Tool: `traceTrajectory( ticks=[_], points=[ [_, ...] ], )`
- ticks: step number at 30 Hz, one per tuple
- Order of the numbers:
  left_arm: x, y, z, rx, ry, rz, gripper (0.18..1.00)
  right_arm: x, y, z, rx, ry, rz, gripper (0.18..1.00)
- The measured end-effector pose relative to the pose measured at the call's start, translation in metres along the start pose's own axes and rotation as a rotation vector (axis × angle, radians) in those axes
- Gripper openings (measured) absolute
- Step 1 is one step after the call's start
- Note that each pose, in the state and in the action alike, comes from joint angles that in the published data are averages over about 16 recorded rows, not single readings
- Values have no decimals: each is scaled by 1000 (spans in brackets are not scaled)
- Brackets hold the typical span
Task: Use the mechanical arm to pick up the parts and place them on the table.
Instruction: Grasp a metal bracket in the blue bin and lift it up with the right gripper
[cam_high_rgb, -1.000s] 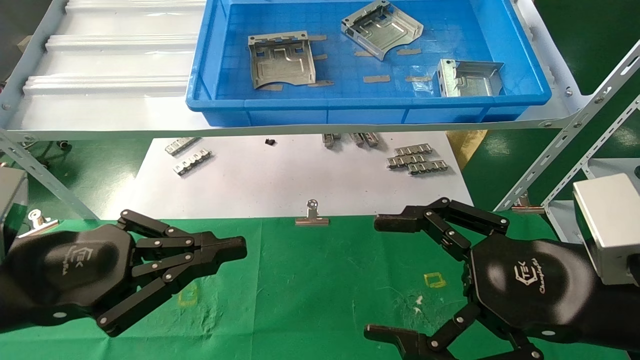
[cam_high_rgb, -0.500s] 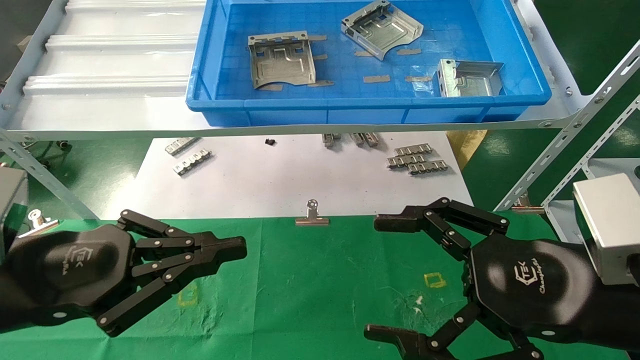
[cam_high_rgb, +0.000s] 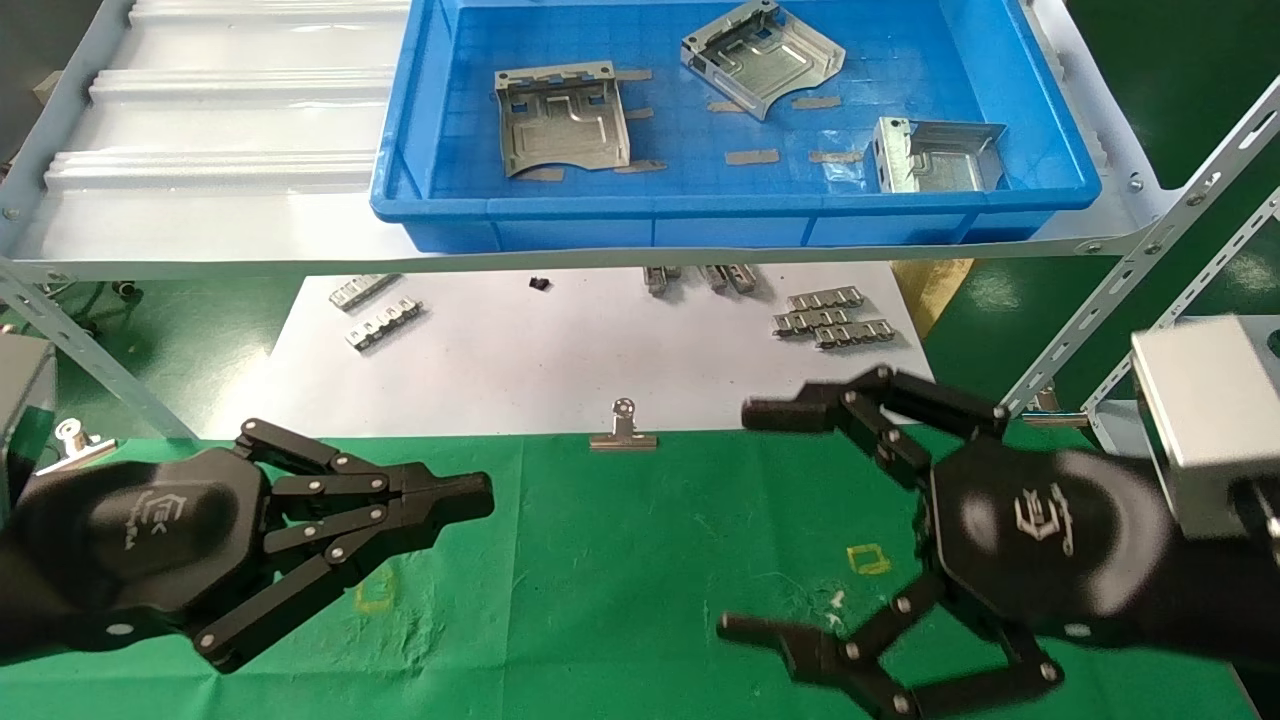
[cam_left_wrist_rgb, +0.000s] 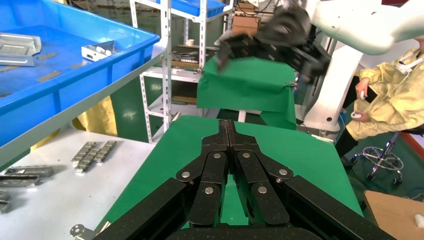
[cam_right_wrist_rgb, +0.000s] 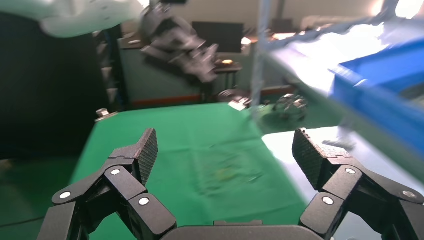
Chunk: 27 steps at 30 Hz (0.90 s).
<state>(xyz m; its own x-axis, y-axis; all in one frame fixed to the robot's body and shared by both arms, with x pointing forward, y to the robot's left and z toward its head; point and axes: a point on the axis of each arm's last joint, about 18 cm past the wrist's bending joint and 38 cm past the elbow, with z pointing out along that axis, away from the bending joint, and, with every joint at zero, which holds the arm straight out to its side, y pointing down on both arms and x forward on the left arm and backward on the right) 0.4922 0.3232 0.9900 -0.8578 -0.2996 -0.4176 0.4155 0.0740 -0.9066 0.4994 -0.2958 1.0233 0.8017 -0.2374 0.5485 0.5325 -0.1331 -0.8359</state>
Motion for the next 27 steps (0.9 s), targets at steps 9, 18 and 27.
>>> traceTrajectory(
  ticks=[9, 18, 27],
  points=[
    [0, 0, 0, 0, 0, 0, 190, 93, -23, 46, -39, 201, -83, 1001],
    [0, 0, 0, 0, 0, 0, 190, 190, -32, 112, -166, 434, -76, 1001],
    [0, 0, 0, 0, 0, 0, 190, 237, -26, 149, -301, 592, -38, 999]
  ],
)
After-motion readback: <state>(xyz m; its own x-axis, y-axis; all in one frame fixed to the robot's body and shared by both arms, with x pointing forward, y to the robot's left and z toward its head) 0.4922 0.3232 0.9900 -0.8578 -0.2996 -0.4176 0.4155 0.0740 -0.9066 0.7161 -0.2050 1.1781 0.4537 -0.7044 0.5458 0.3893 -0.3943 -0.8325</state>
